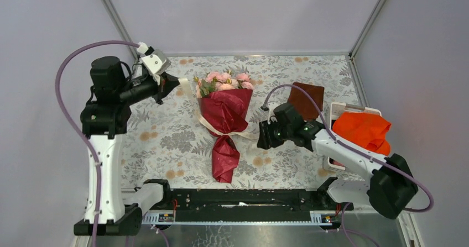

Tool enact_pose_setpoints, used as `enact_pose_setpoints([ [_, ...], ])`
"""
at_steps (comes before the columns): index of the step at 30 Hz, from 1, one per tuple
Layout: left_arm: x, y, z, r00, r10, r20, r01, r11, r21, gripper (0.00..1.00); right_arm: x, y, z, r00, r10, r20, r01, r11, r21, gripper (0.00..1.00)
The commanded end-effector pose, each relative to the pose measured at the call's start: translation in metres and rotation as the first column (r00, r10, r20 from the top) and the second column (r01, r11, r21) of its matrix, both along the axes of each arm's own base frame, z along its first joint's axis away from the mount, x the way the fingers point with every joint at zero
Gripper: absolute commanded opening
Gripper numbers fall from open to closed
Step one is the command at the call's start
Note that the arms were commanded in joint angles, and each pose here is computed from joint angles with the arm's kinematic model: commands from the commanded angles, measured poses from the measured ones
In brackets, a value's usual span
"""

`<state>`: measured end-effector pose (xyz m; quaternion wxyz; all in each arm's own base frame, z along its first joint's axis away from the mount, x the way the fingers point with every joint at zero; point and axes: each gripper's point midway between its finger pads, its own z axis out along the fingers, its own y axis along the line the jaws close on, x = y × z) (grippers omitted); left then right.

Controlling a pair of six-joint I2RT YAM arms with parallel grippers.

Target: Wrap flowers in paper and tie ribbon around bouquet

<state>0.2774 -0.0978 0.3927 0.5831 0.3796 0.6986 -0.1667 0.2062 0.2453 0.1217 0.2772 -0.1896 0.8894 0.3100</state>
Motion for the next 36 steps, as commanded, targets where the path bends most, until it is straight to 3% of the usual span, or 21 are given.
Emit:
enact_pose_setpoints([
  [1, -0.053, -0.031, 0.026, 0.985, -0.104, -0.135, 0.079, 0.98, -0.181, 0.0, -0.02, -0.041, -0.02, 0.996, -0.016, -0.088, -0.013, 0.948, -0.318, 0.66],
  [2, -0.061, -0.033, 0.034, 0.986, -0.116, -0.119, 0.092, 0.977, -0.192, 0.0, -0.019, -0.047, -0.015, 0.998, -0.012, -0.061, -0.011, 0.934, -0.358, 0.85],
  [3, -0.068, -0.035, 0.04, 0.985, -0.129, -0.113, 0.105, 0.974, -0.2, 0.0, -0.016, -0.048, -0.004, 1.0, 0.016, -0.005, -0.017, 0.925, -0.379, 0.98],
  [6, -0.085, -0.04, 0.053, 0.98, -0.168, -0.11, 0.14, 0.965, -0.222, 0.0, 0.0, -0.018, 0.049, 0.936, 0.188, 0.298, -0.081, 0.938, -0.337, 1.0],
  [9, -0.094, -0.042, 0.057, 0.977, -0.179, -0.114, 0.149, 0.961, -0.232, 0.0, -0.009, 0.058, 0.092, 0.705, 0.378, 0.601, -0.323, 0.925, -0.203, 1.0],
  [11, -0.097, -0.041, 0.058, 0.977, -0.175, -0.121, 0.143, 0.961, -0.235, 0.0, -0.01, 0.11, 0.117, 0.565, 0.345, 0.749, -0.445, 0.892, -0.076, 1.0],
  [14, -0.103, -0.041, 0.061, 0.979, -0.166, -0.116, 0.135, 0.961, -0.241, 0.0, 0.007, 0.156, 0.124, 0.506, 0.296, 0.81, -0.492, 0.871, -0.011, 1.0],
  [20, -0.119, -0.041, 0.075, 0.983, -0.162, -0.088, 0.138, 0.963, -0.233, 0.0, 0.034, 0.204, 0.096, 0.483, 0.306, 0.82, -0.508, 0.861, -0.022, 0.99],
  [29, -0.131, -0.038, 0.081, 0.986, -0.147, -0.077, 0.127, 0.967, -0.22, 0.0, 0.064, 0.216, 0.077, 0.565, 0.222, 0.795, -0.424, 0.904, 0.049, 0.89],
  [31, -0.131, -0.037, 0.08, 0.988, -0.137, -0.076, 0.118, 0.97, -0.212, 0.0, 0.067, 0.213, 0.074, 0.585, 0.21, 0.784, -0.411, 0.909, 0.064, 0.79],
  [36, -0.128, -0.032, 0.076, 0.992, -0.101, -0.077, 0.085, 0.978, -0.189, 0.0, 0.068, 0.199, 0.074, 0.62, 0.164, 0.767, -0.375, 0.921, 0.107, 0.4],
])
